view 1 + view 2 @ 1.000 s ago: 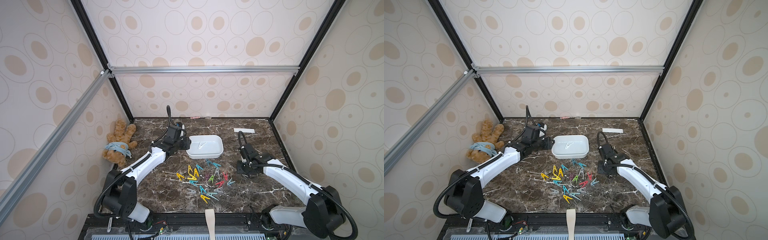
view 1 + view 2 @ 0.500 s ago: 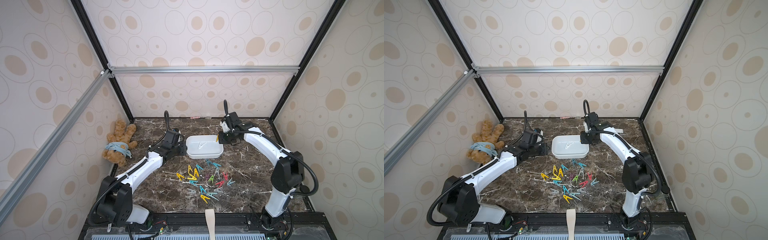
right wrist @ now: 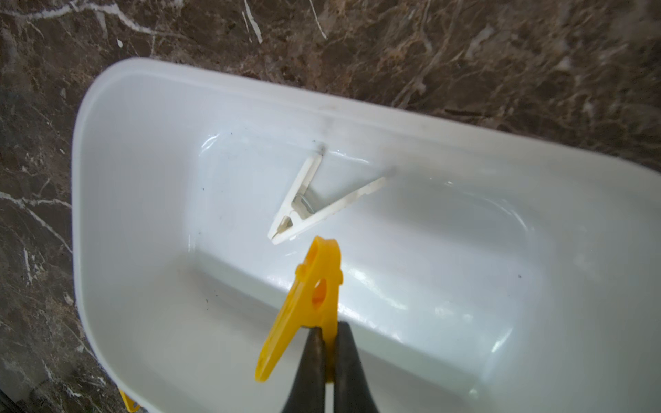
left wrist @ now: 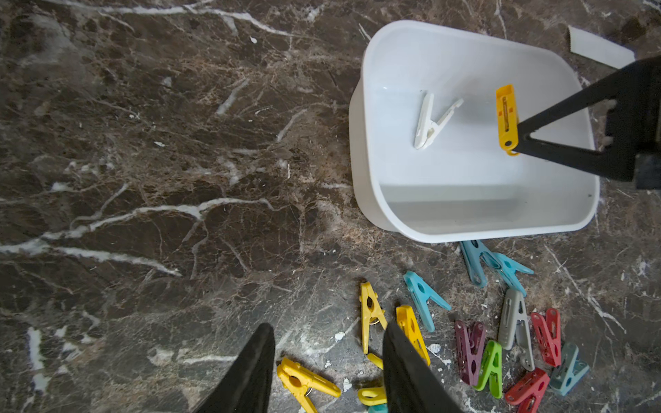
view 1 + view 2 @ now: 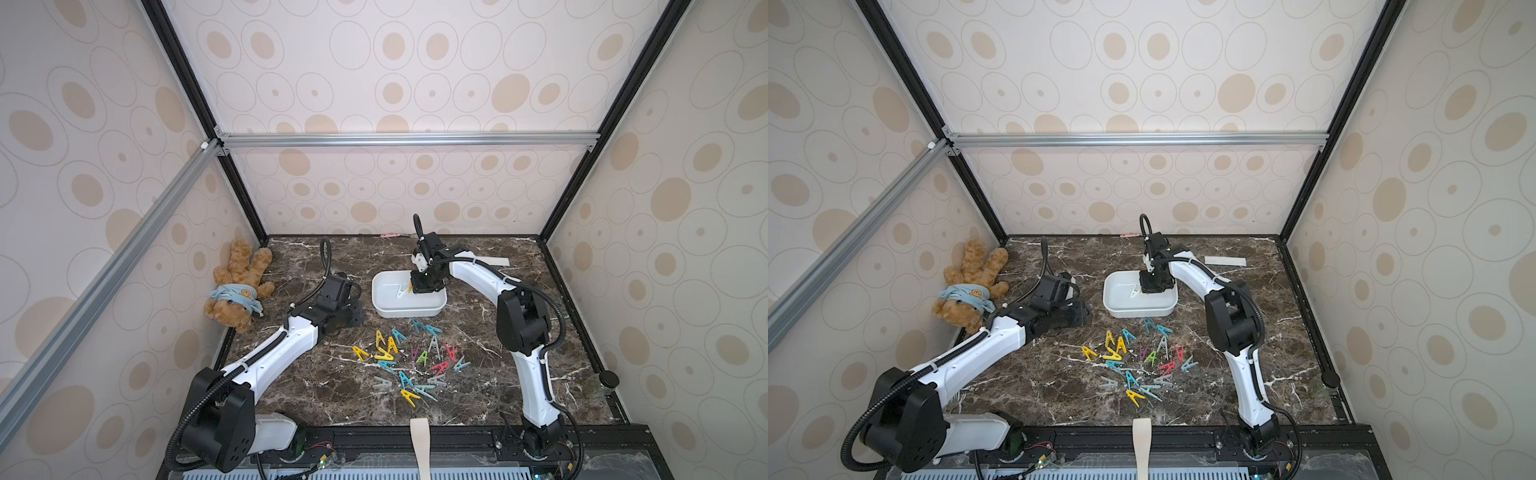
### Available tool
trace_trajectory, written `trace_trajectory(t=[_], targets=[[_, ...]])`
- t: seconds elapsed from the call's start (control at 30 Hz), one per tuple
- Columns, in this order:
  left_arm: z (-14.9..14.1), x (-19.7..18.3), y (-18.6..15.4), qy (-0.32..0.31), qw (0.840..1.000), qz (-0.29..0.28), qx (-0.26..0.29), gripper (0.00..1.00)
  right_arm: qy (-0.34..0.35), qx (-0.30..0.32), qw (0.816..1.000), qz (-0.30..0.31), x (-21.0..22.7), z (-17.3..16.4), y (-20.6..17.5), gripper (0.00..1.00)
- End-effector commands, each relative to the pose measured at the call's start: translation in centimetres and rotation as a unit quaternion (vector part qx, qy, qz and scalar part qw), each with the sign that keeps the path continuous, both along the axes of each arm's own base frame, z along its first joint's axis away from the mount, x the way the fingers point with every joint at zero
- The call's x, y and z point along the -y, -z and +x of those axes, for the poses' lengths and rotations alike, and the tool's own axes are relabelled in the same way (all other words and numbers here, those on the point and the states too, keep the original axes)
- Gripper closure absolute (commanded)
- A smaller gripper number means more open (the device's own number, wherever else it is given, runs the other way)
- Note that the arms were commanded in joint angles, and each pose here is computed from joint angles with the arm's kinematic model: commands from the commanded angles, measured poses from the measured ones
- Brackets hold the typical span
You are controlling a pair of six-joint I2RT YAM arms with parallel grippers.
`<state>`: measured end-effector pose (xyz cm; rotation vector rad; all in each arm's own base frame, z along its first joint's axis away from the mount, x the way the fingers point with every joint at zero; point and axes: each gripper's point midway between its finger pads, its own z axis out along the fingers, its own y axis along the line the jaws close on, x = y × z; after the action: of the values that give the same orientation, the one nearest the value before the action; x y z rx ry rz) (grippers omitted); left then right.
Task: Put the clothespins into the storage box
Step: Place the clothespin in the storage box.
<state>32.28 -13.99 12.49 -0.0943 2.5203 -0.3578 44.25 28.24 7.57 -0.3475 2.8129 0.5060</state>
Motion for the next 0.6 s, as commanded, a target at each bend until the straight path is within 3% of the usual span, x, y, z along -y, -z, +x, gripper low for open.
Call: trace_trajectory(t=[0.0,0.23,0.33,0.57], targets=[[-0.3,-0.6,-0.3,-0.019,1.0,-0.005,-0.005,0.51,-0.004,-0.002,1.0,0.001,-0.5,0.6,0.9,0.97],[-1.3,-1.1,0.3,-0.029,0.999,-0.006,-0.016,0.5,-0.006,0.007,1.0,-0.003,-0.6,1.3,0.8,0.88],[-1.6,-1.0,0.6,-0.026,0.999,-0.008,-0.024,0.5,-0.008,0.016,1.0,-0.003,-0.6,1.5,0.0,0.8],[-2.7,-1.0,1.3,-0.016,0.999,-0.009,-0.048,0.5,-0.016,0.031,0.999,0.014,-0.7,0.8,-3.5,0.79]])
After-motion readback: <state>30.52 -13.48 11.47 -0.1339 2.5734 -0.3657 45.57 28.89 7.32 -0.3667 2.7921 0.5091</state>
